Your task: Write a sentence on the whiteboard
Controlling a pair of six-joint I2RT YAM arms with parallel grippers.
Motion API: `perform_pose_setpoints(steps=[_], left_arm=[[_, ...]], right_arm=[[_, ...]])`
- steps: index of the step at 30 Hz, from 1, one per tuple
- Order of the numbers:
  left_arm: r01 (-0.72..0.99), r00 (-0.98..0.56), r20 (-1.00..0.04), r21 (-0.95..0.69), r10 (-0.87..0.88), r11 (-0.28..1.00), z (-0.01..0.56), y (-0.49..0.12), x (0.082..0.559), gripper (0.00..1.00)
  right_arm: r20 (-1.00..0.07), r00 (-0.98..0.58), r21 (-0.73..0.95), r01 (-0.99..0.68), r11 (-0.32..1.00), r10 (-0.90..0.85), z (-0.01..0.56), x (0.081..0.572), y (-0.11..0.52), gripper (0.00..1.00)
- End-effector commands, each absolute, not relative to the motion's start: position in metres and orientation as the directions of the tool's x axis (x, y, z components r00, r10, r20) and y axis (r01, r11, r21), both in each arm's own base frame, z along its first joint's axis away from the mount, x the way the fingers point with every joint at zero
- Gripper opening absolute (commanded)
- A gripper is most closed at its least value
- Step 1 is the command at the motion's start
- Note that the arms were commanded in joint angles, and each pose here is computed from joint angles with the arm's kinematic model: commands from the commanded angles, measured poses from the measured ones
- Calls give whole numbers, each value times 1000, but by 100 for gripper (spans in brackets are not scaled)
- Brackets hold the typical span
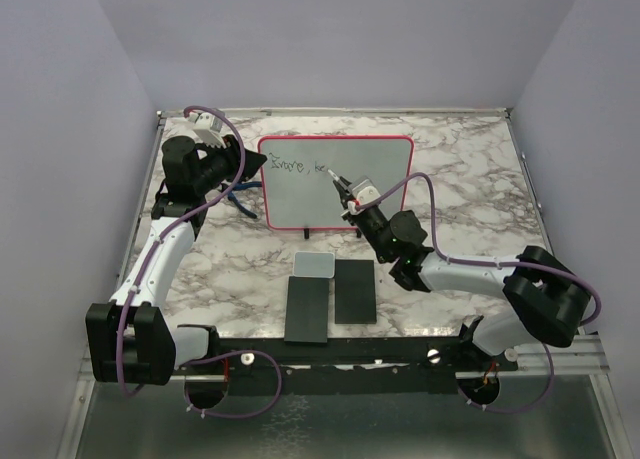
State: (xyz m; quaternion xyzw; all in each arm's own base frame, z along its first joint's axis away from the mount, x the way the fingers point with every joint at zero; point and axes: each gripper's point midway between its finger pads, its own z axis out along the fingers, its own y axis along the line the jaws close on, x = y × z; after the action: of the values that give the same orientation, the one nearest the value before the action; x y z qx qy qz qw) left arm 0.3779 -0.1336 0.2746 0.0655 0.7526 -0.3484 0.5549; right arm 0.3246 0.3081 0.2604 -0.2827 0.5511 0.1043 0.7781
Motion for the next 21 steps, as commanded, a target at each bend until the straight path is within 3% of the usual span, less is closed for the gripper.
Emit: perform_pose_setpoints(steps=[1, 21], left_arm=[[487, -367, -887, -439, -279, 755, 275, -133, 372, 27], [488, -367, -887, -439, -279, 754, 275, -134, 370, 27]], right_arm=[[-913, 383, -314, -432, 845, -143, 270, 331, 304, 1], [-906, 397, -309, -388, 868, -145, 279, 331, 294, 1]])
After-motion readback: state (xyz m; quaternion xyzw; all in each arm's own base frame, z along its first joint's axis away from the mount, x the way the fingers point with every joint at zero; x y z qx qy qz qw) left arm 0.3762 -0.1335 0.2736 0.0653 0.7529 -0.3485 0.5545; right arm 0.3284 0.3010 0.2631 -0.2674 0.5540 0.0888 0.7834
